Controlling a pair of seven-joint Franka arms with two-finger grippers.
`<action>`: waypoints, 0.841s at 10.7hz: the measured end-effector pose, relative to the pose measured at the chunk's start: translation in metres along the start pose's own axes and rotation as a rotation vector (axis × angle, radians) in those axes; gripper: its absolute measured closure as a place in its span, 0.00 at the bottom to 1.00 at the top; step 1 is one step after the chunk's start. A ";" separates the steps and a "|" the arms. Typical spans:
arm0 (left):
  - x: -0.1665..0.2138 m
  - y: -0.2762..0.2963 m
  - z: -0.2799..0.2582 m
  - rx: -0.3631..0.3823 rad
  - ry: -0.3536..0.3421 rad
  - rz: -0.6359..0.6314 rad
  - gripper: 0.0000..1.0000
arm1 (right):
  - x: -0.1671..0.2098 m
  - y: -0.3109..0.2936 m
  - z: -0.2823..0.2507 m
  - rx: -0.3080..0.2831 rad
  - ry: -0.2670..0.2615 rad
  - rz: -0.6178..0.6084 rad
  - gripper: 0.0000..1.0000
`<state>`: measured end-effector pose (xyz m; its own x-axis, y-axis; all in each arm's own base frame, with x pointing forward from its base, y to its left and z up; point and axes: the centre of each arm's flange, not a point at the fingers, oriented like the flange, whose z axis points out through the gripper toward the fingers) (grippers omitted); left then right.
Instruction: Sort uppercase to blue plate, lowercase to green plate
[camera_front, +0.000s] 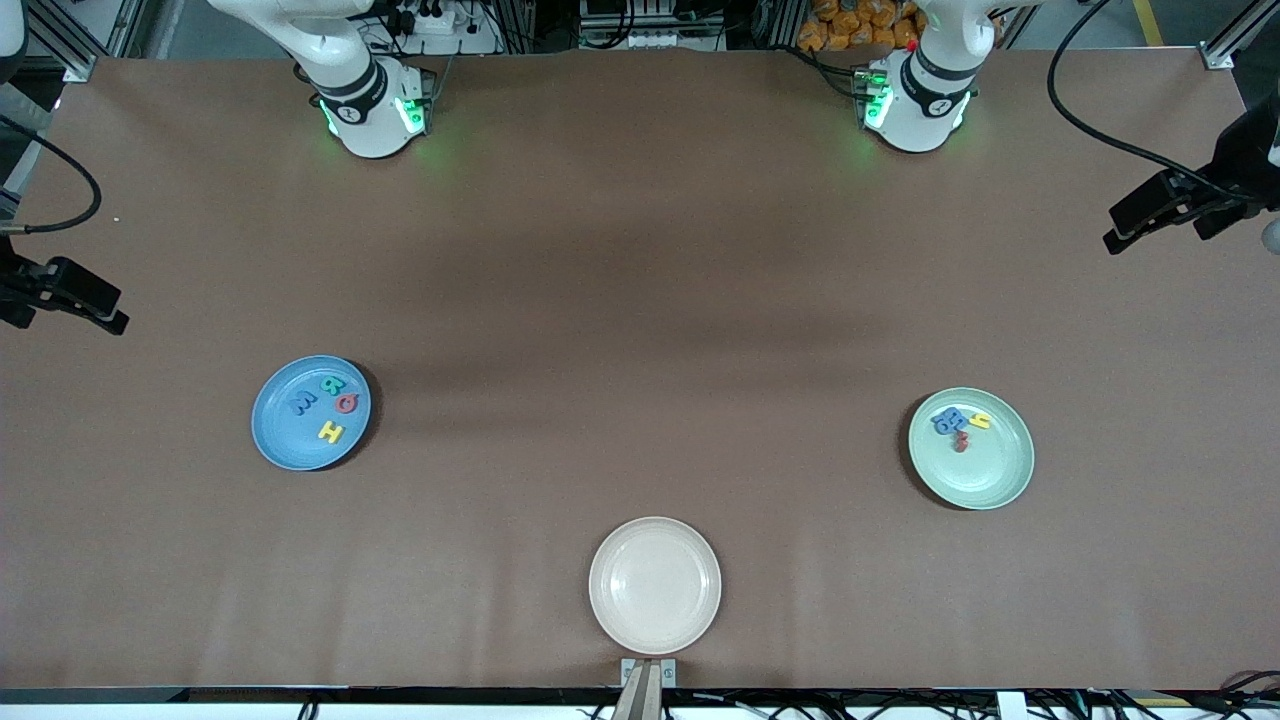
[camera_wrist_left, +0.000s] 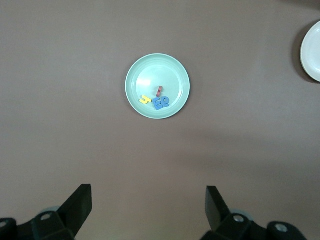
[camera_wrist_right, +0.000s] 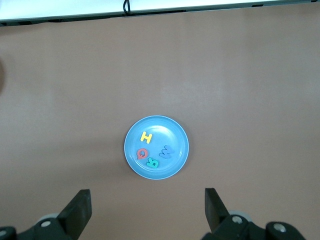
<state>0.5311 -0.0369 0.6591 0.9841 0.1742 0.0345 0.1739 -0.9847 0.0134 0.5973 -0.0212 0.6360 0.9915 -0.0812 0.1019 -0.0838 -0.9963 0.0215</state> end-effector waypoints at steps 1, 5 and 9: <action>-0.004 0.000 0.000 0.002 0.000 -0.003 0.00 | 0.000 0.000 0.000 0.000 0.000 0.000 0.00; -0.016 0.020 -0.004 0.006 0.006 -0.002 0.00 | 0.000 0.000 0.000 0.000 -0.001 0.000 0.00; -0.018 0.008 -0.010 0.006 0.017 -0.025 0.00 | 0.000 0.001 0.000 0.000 0.000 0.001 0.00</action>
<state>0.5148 -0.0476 0.6688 0.9788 0.1984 0.0514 0.1982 -0.9801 0.0084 0.5973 -0.0219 0.6358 0.9914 -0.0820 0.1020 -0.0846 -0.9962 0.0215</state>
